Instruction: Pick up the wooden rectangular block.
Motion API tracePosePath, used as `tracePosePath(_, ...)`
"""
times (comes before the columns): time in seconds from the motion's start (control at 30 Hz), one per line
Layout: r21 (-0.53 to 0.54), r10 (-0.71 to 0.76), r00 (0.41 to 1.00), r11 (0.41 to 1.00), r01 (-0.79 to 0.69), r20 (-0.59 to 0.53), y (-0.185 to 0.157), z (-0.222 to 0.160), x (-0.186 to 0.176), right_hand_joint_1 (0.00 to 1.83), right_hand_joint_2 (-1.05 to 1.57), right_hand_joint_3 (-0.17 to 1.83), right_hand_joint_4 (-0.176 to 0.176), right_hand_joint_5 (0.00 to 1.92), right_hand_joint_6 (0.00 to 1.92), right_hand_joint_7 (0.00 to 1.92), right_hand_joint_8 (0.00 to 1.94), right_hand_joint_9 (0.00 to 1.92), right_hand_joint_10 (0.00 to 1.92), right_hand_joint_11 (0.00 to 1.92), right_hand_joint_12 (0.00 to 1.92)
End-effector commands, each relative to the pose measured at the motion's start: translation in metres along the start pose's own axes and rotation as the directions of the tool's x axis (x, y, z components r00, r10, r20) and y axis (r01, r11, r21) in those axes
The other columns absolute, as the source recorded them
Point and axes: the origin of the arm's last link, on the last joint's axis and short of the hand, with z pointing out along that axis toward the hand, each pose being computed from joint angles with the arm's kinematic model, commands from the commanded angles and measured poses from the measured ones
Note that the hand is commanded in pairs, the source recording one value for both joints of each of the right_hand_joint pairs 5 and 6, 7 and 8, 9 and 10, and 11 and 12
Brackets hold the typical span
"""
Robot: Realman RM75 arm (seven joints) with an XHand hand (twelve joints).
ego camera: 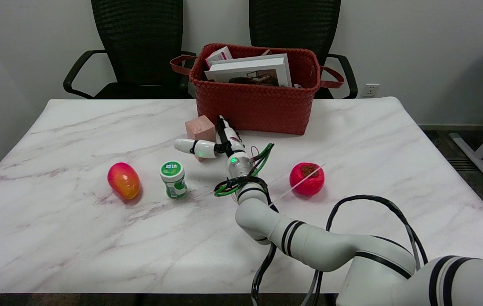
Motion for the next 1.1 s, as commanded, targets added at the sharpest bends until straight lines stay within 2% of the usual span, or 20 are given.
tracePosePath(0.03,-0.013,-0.021,1.0,1.0,0.021,0.005,-0.0017,0.0051,-0.0032,0.96,0.46,-0.17,0.0,0.0,0.0,0.11,0.11,0.13,0.13,0.0,0.0)
tracePosePath(0.23,-0.011,-0.02,1.0,1.0,0.02,0.006,-0.0032,0.0054,-0.004,0.97,0.43,-0.11,0.0,0.0,0.0,0.13,0.13,0.16,0.16,0.0,0.0)
tracePosePath(0.43,-0.005,-0.007,1.0,1.0,0.007,0.007,-0.0076,0.0057,-0.0051,0.97,0.41,-0.03,0.0,0.0,0.0,0.22,0.22,0.26,0.26,0.0,0.0)
tracePosePath(1.1,-0.02,0.046,0.998,0.999,-0.046,0.035,-0.0069,0.0049,-0.0122,0.97,0.47,-0.07,0.0,0.0,0.0,0.58,0.58,0.46,0.46,0.03,0.03)
